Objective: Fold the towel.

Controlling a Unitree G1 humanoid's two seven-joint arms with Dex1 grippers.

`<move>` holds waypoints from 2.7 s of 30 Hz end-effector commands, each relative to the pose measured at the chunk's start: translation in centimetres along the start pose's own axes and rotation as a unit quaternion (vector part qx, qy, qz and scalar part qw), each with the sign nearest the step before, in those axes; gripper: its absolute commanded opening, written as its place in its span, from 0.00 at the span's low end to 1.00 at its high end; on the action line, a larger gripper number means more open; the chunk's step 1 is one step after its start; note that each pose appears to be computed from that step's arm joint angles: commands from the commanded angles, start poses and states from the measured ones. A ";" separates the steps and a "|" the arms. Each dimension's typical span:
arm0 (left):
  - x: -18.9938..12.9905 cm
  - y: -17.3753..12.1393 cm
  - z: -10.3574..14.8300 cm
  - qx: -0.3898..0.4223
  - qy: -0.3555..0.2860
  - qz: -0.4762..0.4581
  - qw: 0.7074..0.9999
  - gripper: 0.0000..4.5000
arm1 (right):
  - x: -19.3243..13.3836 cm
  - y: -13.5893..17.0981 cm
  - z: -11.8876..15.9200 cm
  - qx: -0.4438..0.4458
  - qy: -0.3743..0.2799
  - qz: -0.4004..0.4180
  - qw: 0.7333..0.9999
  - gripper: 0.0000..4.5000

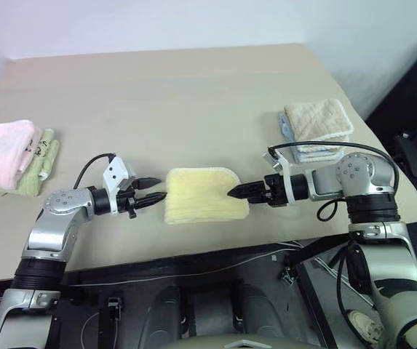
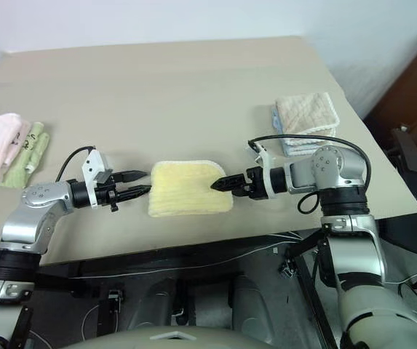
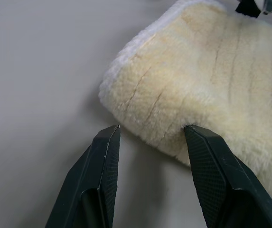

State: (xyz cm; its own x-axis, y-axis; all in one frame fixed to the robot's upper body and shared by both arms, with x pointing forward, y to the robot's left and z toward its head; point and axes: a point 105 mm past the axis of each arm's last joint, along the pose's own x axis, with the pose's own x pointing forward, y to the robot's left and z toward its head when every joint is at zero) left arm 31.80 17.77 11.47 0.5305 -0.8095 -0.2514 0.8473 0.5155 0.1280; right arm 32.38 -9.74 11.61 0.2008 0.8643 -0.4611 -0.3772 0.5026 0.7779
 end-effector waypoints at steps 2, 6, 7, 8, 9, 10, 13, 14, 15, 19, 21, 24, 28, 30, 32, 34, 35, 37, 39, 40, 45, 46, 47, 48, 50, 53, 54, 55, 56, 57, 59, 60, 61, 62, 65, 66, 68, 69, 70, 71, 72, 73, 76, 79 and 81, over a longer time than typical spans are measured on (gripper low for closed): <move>0.0 -0.2 1.2 0.021 -0.010 0.001 1.000 0.51 | 1.6 0.4 0.1 0.010 0.004 0.003 1.000 0.99; 0.0 -0.2 1.2 0.021 -0.011 0.000 1.000 0.51 | 2.3 1.4 0.3 0.007 -0.002 0.026 1.000 0.99; 0.0 -0.3 1.2 0.020 -0.011 0.000 1.000 0.51 | 2.4 1.5 0.3 0.006 -0.002 0.028 1.000 0.99; -0.1 -0.3 1.2 0.020 -0.009 -0.001 1.000 0.51 | 2.6 1.6 0.3 0.007 -0.002 0.030 1.000 0.99; -0.1 -0.2 1.2 0.020 -0.006 -0.001 1.000 0.51 | 2.7 1.6 0.2 0.008 -0.003 0.032 0.999 0.99; -0.4 0.0 1.0 0.024 0.000 0.001 1.000 0.51 | 2.8 1.7 0.2 0.008 -0.002 0.035 0.999 0.99; -1.1 0.6 0.9 0.023 0.009 0.011 1.000 0.51 | 3.1 1.9 0.0 0.006 -0.001 0.040 0.999 0.99; -1.7 0.8 1.0 0.017 0.011 0.013 1.000 0.51 | 3.2 2.2 0.0 0.004 -0.001 0.045 0.999 0.99; -2.3 1.1 1.1 0.008 0.015 0.015 1.000 0.51 | 3.4 2.4 -0.1 0.001 0.000 0.051 0.999 0.99; -5.4 2.4 2.3 -0.031 0.019 0.028 0.999 0.51 | 3.8 3.0 -0.2 -0.002 0.000 0.064 0.998 0.99; -6.4 2.9 2.3 -0.027 0.033 0.037 0.998 0.51 | 4.0 3.2 -0.4 -0.003 0.003 0.069 0.998 0.99; -7.1 3.4 2.1 -0.015 0.054 0.049 0.997 0.51 | 4.5 3.2 -1.0 -0.003 0.012 0.070 0.997 0.99; -6.3 3.2 2.1 -0.007 0.055 0.043 0.998 0.51 | 4.9 3.1 -1.5 0.001 0.017 0.068 0.998 0.87; -5.9 2.8 2.0 -0.007 0.052 0.036 0.998 0.51 | 4.8 3.1 -1.5 0.001 0.014 0.070 0.997 0.71; -5.6 2.5 1.6 -0.006 0.054 0.031 0.998 0.51 | 4.9 2.9 -1.5 0.000 0.015 0.061 0.998 0.57; -5.3 2.3 1.4 -0.005 0.056 0.027 0.998 0.51 | 5.0 2.9 -1.6 -0.010 0.017 0.052 0.998 0.43; -5.2 2.2 1.4 -0.005 0.056 0.025 0.998 0.51 | 5.0 3.1 -1.5 -0.013 0.013 0.057 0.998 0.34; -5.0 2.2 1.4 -0.004 0.053 0.024 0.998 0.51 | 4.8 3.6 -1.4 -0.019 0.004 0.068 0.998 0.19; -4.9 2.3 1.5 -0.005 0.051 0.024 0.998 0.51 | 4.5 4.0 -1.4 -0.030 0.000 0.077 0.997 0.06; -4.8 2.3 1.6 -0.007 0.048 0.024 0.999 0.51 | 4.3 4.3 -1.3 -0.039 -0.006 0.079 0.996 0.01; -4.4 2.6 1.8 -0.020 0.030 0.028 0.999 0.51 | 1.8 6.7 0.4 -0.069 -0.071 0.131 0.986 0.01; -4.3 2.7 1.9 -0.026 0.023 0.028 0.999 0.51 | 1.0 7.6 1.0 -0.084 -0.095 0.143 0.982 0.01; -4.2 2.7 2.0 -0.030 0.018 0.028 0.999 0.51 | 0.4 8.1 1.3 -0.094 -0.110 0.150 0.978 0.01; -4.1 2.7 2.0 -0.034 0.014 0.028 0.999 0.51 | -0.1 8.6 1.7 -0.109 -0.132 0.143 0.975 0.01; -3.8 2.9 1.9 -0.046 0.006 0.031 0.998 0.51 | -0.9 9.1 2.8 -0.130 -0.182 0.119 0.967 0.01; -3.1 2.8 1.7 -0.058 0.006 0.020 0.998 0.51 | -2.8 10.6 4.9 -0.162 -0.290 0.097 0.938 0.01; -2.8 2.8 1.6 -0.058 0.007 0.017 0.998 0.51 | -3.9 11.2 6.0 -0.165 -0.344 0.092 0.920 0.01; -2.6 2.9 1.5 -0.057 0.007 0.016 0.998 0.51 | -4.7 11.5 6.7 -0.164 -0.378 0.090 0.907 0.01; -2.4 3.0 1.5 -0.057 0.007 0.014 0.998 0.51 | -6.1 11.6 7.9 -0.157 -0.431 0.073 0.886 0.01; -2.1 3.1 1.6 -0.056 0.005 0.013 0.998 0.51 | -7.8 11.5 9.3 -0.144 -0.487 0.057 0.860 0.01; -1.6 3.2 1.6 -0.054 0.004 0.008 0.998 0.51 | -10.5 10.9 11.2 -0.104 -0.558 0.032 0.823 0.01; -1.4 3.2 1.6 -0.053 0.003 0.006 0.999 0.51 | -11.6 10.7 11.8 -0.090 -0.579 0.027 0.810 0.01; -1.1 3.2 1.6 -0.052 0.001 0.003 0.999 0.51 | -12.8 10.4 12.5 -0.076 -0.606 0.020 0.792 0.01; -1.0 3.2 1.6 -0.053 -0.001 0.000 0.999 0.51 | -13.6 10.0 13.0 -0.061 -0.621 0.011 0.781 0.01; -0.5 3.0 1.4 -0.051 0.002 -0.009 0.999 0.51 | -15.1 8.1 14.2 -0.039 -0.644 -0.038 0.763 0.01; -0.5 3.0 1.3 -0.050 0.003 -0.009 0.999 0.51 | -15.4 7.7 14.4 -0.037 -0.647 -0.048 0.760 0.01; -0.4 3.0 1.1 -0.049 0.003 -0.008 0.999 0.51 | -15.7 5.6 14.7 -0.011 -0.647 -0.080 0.759 0.01; -0.4 3.1 1.1 -0.049 0.003 -0.007 0.999 0.51 | -15.7 4.6 14.7 0.000 -0.644 -0.094 0.759 0.01; -0.3 3.1 1.0 -0.049 0.003 -0.007 0.999 0.51 | -15.7 4.1 14.7 0.006 -0.642 -0.102 0.760 0.01; -0.4 3.0 0.9 -0.050 0.003 -0.006 0.999 0.51 | -15.8 3.3 14.6 0.010 -0.643 -0.112 0.758 0.01; -0.4 3.0 0.8 -0.050 0.003 -0.006 0.999 0.51 | -15.8 2.6 14.5 0.018 -0.642 -0.119 0.757 0.01; -0.4 2.9 0.7 -0.050 0.003 -0.006 0.999 0.51 | -15.8 2.2 14.5 0.024 -0.641 -0.122 0.757 0.01; -0.5 2.8 0.3 -0.051 0.007 -0.003 0.999 0.51 | -15.4 -0.5 14.0 0.063 -0.635 -0.157 0.754 0.01; -0.8 2.8 0.0 -0.053 0.008 0.001 0.999 0.51 | -15.0 -2.8 13.4 0.100 -0.625 -0.189 0.751 0.01; -1.0 2.8 -0.2 -0.054 0.009 0.004 0.998 0.51 | -15.1 -3.5 13.1 0.117 -0.624 -0.197 0.747 0.01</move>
State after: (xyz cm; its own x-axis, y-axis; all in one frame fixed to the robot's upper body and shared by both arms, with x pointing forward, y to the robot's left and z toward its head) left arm 33.53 19.65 10.92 0.5182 -0.8047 -0.2896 0.8386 0.5445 -0.0125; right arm 42.77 -23.07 20.03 0.9971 -0.0325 -0.0688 0.0747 0.5882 0.8053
